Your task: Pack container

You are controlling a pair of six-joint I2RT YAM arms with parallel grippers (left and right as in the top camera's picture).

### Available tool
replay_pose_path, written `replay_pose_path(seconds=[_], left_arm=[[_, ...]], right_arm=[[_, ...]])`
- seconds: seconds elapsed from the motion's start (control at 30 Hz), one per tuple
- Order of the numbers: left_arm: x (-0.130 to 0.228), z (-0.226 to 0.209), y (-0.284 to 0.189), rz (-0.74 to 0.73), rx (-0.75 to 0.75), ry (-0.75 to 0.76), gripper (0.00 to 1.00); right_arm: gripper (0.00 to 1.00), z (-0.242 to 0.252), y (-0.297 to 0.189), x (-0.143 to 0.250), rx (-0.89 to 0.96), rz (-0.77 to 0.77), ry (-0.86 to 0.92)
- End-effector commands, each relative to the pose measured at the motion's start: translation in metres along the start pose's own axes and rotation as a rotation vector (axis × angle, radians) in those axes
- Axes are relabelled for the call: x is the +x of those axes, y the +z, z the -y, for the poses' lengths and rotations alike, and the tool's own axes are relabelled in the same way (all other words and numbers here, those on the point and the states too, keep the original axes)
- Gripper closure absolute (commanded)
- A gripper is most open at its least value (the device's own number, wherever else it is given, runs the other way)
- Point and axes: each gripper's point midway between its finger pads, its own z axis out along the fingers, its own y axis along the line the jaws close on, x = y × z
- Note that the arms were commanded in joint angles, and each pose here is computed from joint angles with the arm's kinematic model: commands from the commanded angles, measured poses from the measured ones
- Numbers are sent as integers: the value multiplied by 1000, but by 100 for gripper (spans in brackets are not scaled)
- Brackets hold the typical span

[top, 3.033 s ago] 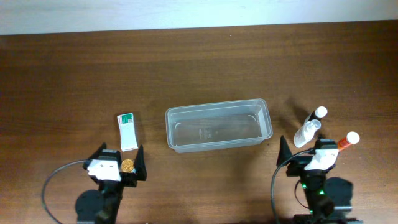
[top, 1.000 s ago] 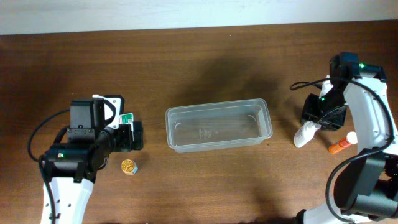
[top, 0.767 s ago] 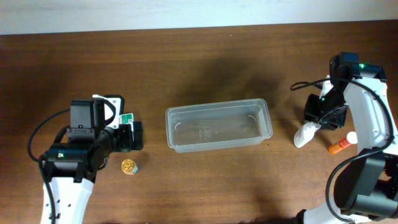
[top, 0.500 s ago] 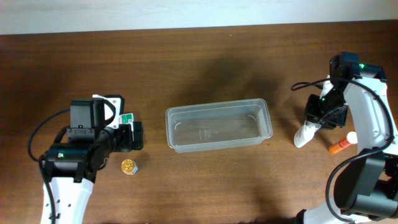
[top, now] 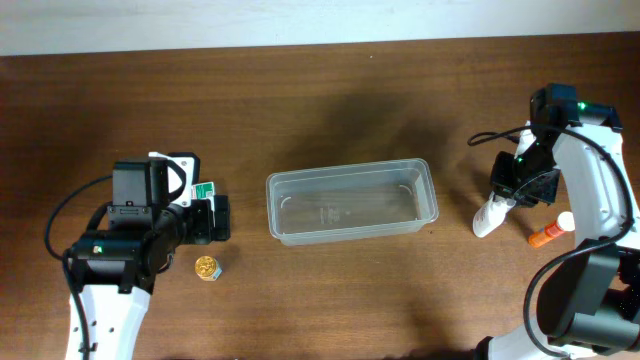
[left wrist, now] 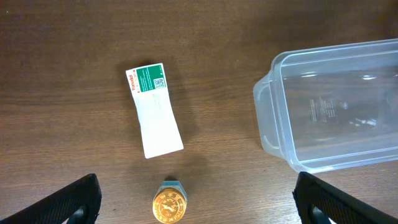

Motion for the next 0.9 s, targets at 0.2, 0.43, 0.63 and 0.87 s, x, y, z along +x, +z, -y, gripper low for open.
replay_pose_path(seconds=[0.2, 0.43, 0.63, 0.87], left_arm=[[-6, 1, -4, 17, 8, 5, 1], [-6, 1, -4, 17, 8, 5, 1], [-6, 1, -4, 17, 8, 5, 1], [-6, 1, -4, 17, 8, 5, 0]], right_arm=[[80, -18, -52, 6, -31, 104, -92], [80, -64, -137, 28, -79, 283, -261], [79, -108, -167, 52, -123, 352, -411], [79, -139, -142, 52, -123, 287, -404]])
